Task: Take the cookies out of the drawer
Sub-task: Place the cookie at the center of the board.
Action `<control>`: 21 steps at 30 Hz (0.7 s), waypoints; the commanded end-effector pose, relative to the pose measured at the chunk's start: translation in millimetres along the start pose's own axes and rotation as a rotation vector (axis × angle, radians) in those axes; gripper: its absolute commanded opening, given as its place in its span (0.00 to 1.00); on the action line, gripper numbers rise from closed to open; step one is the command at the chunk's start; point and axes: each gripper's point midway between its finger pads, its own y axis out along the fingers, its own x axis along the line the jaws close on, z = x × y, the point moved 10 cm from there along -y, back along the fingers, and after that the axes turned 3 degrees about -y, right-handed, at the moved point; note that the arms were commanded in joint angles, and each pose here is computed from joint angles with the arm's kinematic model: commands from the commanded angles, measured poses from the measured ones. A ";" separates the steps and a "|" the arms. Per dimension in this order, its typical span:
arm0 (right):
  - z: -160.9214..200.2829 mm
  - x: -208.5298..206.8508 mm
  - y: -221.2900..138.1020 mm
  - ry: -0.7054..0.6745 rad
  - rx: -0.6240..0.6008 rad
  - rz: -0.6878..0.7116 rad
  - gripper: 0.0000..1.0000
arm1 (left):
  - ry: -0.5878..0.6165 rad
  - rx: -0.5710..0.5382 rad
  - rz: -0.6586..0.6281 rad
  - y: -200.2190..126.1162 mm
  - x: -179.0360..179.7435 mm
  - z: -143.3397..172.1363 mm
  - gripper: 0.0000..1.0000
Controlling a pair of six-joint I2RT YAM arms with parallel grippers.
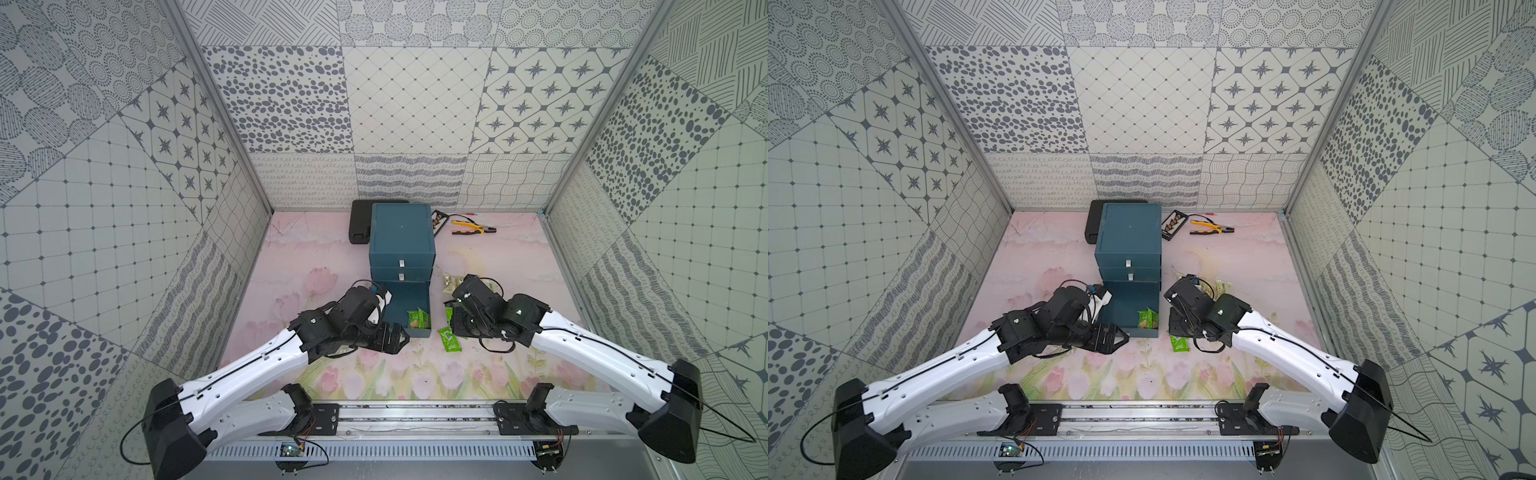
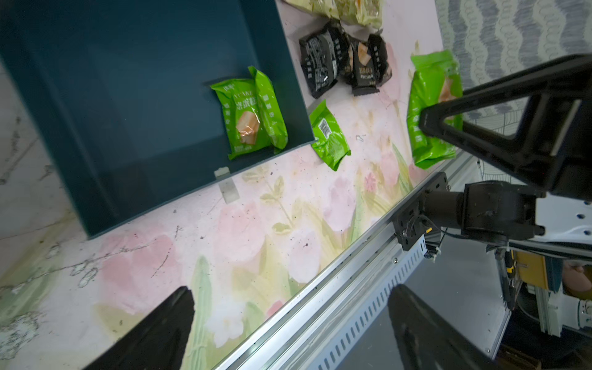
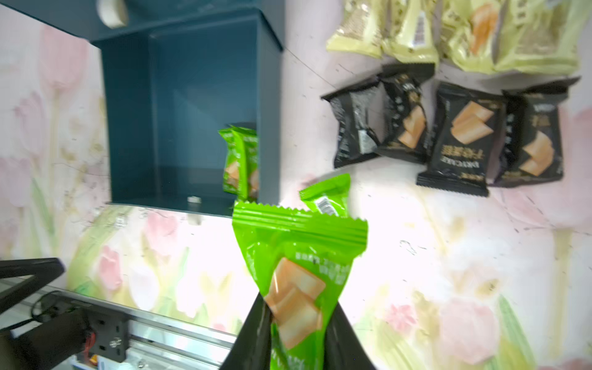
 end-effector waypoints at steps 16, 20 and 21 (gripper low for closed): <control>25.6 -70.5 76.9 0.055 0.149 0.128 0.22 | 0.071 -0.133 0.029 15.5 -35.2 -31.7 0.99; 25.4 -68.4 89.5 0.041 0.177 0.127 0.22 | 0.057 -0.152 -0.018 15.0 -33.3 -36.2 0.99; 25.2 -67.9 91.7 0.039 0.181 0.128 0.23 | 0.047 -0.156 -0.026 14.9 -31.4 -37.3 0.99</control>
